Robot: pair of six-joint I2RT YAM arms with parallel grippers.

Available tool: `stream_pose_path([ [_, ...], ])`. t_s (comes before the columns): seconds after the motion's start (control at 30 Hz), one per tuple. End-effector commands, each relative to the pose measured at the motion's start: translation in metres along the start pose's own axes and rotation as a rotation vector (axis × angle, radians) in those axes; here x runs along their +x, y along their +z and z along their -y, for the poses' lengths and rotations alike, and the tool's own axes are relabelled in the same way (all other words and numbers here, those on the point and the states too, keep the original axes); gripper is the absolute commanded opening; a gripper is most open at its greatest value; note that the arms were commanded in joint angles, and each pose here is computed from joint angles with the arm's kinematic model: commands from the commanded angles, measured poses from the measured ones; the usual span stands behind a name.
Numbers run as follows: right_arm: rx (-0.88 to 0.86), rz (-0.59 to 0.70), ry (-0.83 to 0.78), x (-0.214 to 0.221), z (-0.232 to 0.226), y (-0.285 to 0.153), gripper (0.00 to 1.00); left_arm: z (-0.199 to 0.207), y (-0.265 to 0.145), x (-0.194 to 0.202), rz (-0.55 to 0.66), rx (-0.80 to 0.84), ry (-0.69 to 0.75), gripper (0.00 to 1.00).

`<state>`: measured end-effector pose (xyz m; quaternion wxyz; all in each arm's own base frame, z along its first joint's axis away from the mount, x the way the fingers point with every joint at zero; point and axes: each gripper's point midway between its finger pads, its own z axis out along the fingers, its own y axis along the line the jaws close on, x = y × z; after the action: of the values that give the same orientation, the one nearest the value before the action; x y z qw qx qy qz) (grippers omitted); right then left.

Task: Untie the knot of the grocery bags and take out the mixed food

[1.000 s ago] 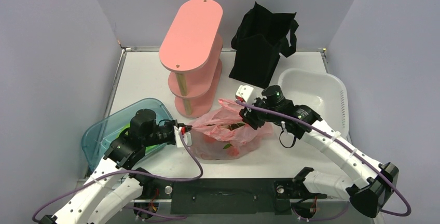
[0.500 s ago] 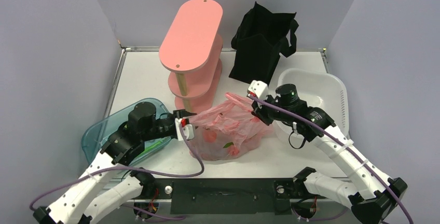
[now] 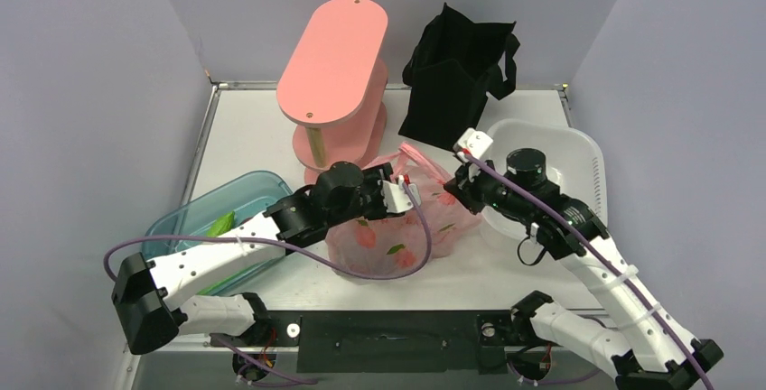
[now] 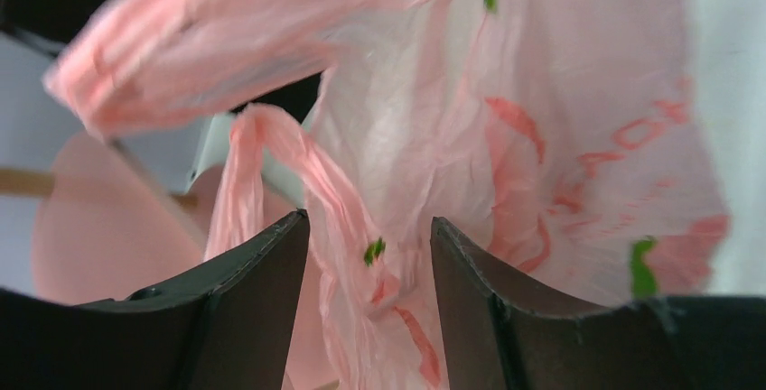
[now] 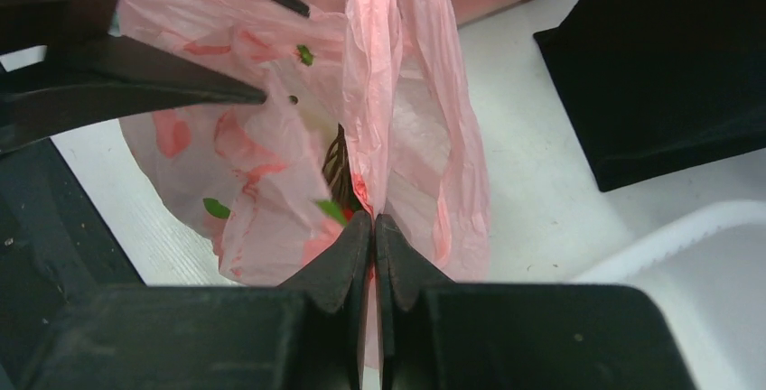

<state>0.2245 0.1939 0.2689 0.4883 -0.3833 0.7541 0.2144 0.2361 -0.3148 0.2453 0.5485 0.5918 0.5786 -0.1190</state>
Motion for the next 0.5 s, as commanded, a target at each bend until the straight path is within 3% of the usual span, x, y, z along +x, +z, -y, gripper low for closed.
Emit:
stream_pose_path([
  [0.0,0.053,0.093,0.009,-0.012,0.007,-0.017,0.0,-0.063,-0.011,-0.01,-0.024,-0.322,-0.032,0.5],
  [0.1,0.068,0.092,0.014,-0.002,0.007,-0.023,0.0,-0.061,-0.024,-0.01,-0.014,-0.32,-0.019,0.45],
  [0.2,0.083,0.077,0.018,0.008,0.007,-0.025,0.0,-0.054,-0.034,0.0,-0.046,-0.29,-0.021,0.32],
  [0.47,0.138,0.014,0.022,0.033,0.014,-0.042,0.0,-0.047,-0.085,0.056,-0.177,-0.253,-0.077,0.07],
])
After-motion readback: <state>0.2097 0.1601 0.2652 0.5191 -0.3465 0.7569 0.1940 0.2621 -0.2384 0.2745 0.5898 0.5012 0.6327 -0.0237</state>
